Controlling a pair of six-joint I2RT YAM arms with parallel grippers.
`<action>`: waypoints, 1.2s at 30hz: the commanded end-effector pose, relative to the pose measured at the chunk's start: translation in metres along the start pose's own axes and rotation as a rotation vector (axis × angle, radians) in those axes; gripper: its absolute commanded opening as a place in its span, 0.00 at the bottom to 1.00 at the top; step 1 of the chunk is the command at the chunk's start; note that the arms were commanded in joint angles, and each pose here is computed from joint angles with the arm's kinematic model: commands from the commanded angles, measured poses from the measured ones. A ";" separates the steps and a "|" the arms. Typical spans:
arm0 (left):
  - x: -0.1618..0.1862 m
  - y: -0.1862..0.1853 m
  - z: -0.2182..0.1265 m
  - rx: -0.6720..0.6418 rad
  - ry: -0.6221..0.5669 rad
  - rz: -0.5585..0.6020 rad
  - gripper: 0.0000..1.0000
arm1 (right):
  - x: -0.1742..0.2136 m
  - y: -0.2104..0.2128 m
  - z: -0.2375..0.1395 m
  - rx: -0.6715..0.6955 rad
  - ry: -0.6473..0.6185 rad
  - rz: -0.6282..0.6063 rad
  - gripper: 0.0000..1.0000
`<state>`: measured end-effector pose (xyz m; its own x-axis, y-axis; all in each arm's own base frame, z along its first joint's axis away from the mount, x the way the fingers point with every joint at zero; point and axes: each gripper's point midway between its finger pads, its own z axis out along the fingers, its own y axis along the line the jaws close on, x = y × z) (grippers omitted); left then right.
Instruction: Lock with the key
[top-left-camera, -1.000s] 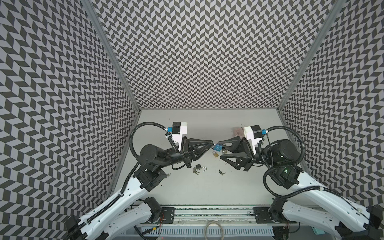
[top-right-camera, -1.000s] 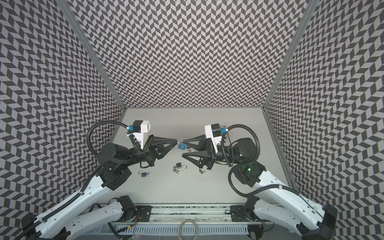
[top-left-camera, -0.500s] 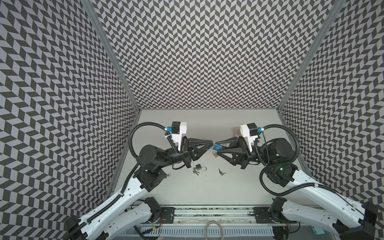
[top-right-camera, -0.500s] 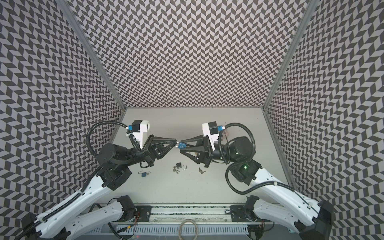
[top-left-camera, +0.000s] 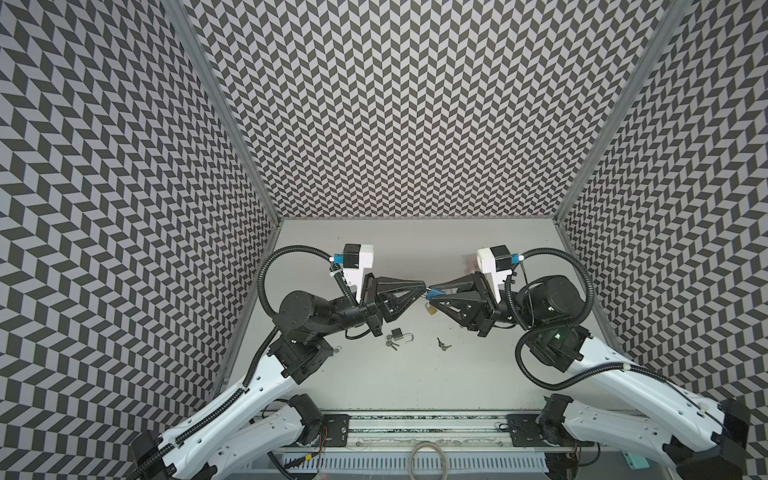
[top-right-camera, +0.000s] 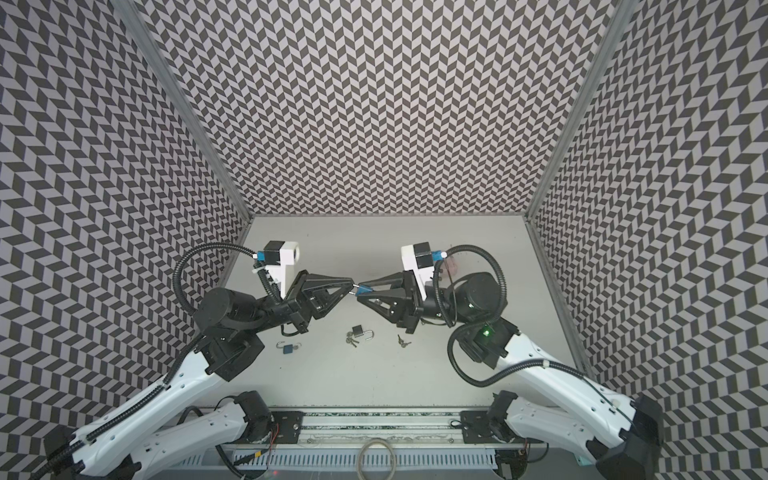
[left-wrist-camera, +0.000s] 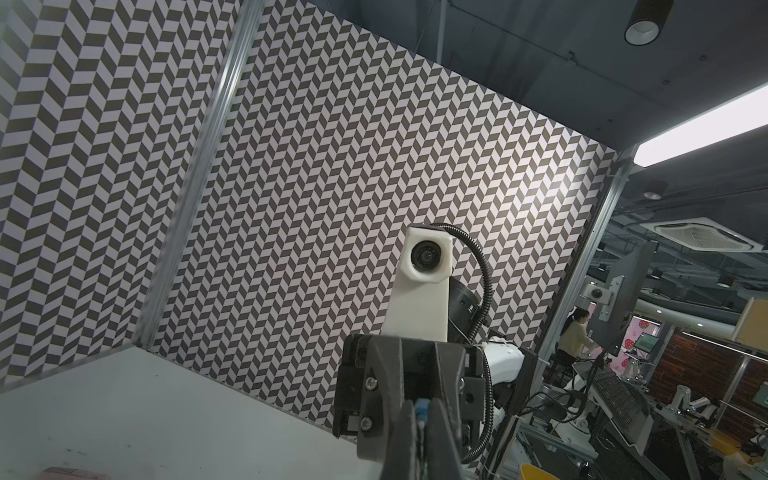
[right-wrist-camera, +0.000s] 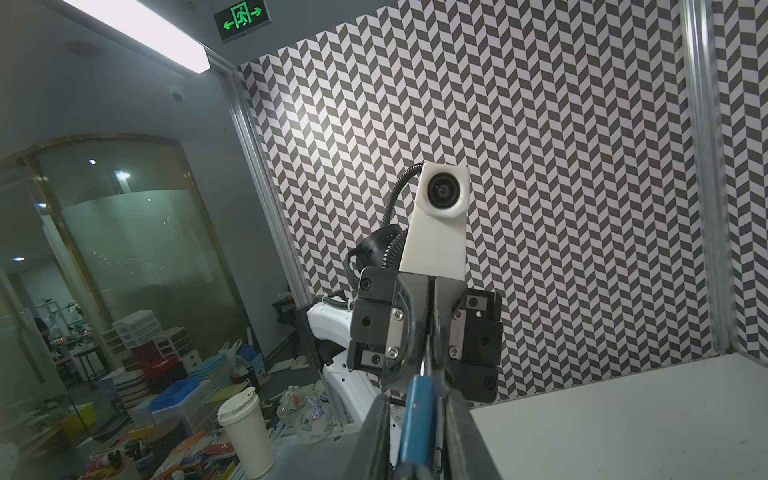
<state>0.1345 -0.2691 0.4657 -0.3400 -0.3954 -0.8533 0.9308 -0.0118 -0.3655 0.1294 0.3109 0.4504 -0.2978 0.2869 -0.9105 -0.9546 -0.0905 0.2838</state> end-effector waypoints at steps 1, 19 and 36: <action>-0.008 -0.008 -0.002 0.027 -0.031 0.015 0.00 | -0.017 0.012 0.000 -0.029 -0.052 -0.037 0.17; -0.004 -0.010 -0.005 0.011 0.072 0.080 0.54 | -0.014 0.017 -0.002 0.031 0.145 -0.082 0.00; -0.006 -0.020 -0.006 0.040 0.094 0.122 0.27 | -0.013 0.017 -0.002 0.048 0.196 -0.075 0.00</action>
<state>0.1248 -0.2656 0.4625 -0.2637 -0.2994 -0.9170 0.9603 0.0082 -0.2788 0.1213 0.3078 0.4516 -0.2724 0.0628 -0.9601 -0.9622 -0.0143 0.2721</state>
